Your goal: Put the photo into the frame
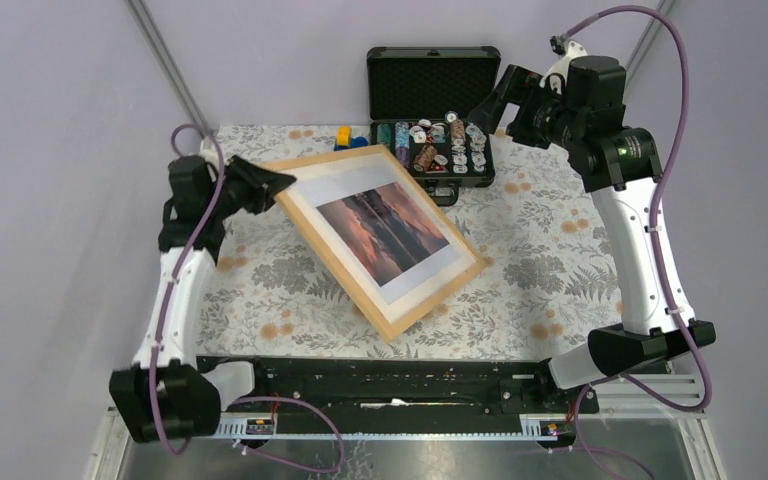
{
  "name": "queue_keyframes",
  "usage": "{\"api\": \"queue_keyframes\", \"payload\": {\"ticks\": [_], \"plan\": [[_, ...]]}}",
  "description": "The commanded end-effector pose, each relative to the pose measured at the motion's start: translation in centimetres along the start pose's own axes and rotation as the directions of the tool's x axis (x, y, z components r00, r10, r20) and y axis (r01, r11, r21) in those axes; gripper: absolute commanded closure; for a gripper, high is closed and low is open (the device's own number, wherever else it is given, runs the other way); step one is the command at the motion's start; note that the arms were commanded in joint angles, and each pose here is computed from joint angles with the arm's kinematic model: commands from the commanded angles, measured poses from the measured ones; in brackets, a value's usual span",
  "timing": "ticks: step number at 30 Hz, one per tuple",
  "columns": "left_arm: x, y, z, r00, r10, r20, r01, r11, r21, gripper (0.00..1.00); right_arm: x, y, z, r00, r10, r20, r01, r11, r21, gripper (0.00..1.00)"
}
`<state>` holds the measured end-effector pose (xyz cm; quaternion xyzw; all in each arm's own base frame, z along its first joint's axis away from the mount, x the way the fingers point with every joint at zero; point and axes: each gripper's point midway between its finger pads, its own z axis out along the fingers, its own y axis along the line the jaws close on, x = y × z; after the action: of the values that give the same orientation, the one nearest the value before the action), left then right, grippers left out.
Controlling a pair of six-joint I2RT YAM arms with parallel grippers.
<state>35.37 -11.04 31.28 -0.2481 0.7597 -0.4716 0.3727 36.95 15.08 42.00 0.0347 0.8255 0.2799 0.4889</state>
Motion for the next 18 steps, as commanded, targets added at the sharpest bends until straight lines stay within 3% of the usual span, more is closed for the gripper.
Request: {"api": "queue_keyframes", "payload": {"ticks": [1, 5, 10, 13, 18], "plan": [[-2.4, -6.5, -6.0, 0.980, 0.054, 0.192, -0.100, 0.966, 0.237, 1.00, 0.1, 0.8, -0.2, 1.000, -0.008, 0.004, 0.008, 0.998, -0.059, 0.00], [-5.1, -1.7, -7.9, 0.932, 0.155, 0.327, -0.153, 0.988, -0.032, 1.00, 1.4, 0.3, 0.5, 0.999, -0.003, -0.032, 0.001, 0.998, -0.058, 0.00], [-5.8, 4.7, -7.8, 0.931, 0.143, 0.336, -0.087, 0.981, -0.176, 1.00, 3.0, -0.1, 1.2, 0.997, 0.008, -0.080, -0.014, 0.997, -0.070, 0.00], [-6.5, 9.2, -8.4, 0.930, 0.166, 0.329, -0.037, 0.931, -0.364, 1.00, 3.7, -0.3, 1.0, 0.995, 0.011, -0.095, -0.017, 0.997, -0.071, 0.00], [-7.5, 14.6, -9.6, 0.902, 0.197, 0.384, 0.046, 0.841, -0.539, 1.00, 5.0, -0.2, 0.5, 0.993, 0.018, -0.116, -0.029, 0.995, -0.093, 0.00]]}}
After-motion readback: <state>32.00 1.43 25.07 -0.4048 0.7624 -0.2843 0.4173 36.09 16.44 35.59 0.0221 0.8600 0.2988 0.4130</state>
